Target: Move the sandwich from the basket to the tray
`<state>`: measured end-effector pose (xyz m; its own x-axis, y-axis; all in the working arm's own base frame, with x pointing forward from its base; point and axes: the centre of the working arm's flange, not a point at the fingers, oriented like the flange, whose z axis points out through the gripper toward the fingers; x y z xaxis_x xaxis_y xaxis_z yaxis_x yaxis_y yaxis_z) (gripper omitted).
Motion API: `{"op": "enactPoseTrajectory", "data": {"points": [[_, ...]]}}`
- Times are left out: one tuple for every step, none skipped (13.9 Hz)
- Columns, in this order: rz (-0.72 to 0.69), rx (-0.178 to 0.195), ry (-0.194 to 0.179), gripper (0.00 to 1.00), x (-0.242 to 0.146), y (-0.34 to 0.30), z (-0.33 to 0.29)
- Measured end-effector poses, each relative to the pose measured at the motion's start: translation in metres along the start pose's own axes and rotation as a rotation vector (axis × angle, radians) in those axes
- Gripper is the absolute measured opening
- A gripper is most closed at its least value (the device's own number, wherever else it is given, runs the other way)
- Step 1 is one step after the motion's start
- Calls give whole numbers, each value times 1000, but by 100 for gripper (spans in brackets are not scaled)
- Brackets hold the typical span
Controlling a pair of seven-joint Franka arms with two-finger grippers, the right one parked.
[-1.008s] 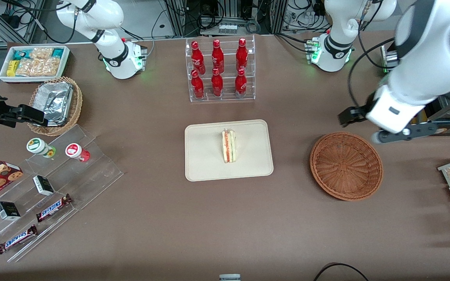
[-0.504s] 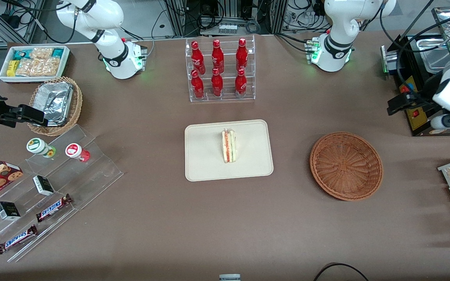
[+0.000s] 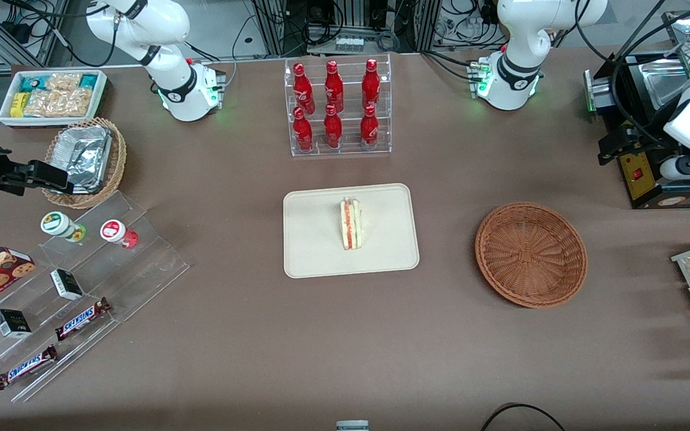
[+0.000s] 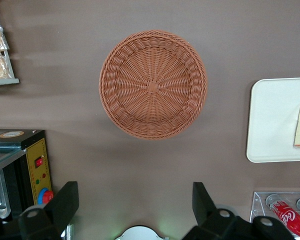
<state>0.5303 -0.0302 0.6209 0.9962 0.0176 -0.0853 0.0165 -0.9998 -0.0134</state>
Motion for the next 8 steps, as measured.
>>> {"op": "enactPoseTrajectory", "data": {"points": [[3, 0, 6, 100, 2, 1, 0], [5, 0, 13, 100, 4, 3, 0], [7, 0, 19, 100, 6, 4, -1], [8, -1, 25, 100, 9, 4, -3], [7, -1, 31, 100, 11, 4, -5], [11, -1, 39, 100, 12, 4, -8], [22, -1, 44, 100, 13, 3, -11], [37, -1, 48, 100, 14, 3, -12]]}}
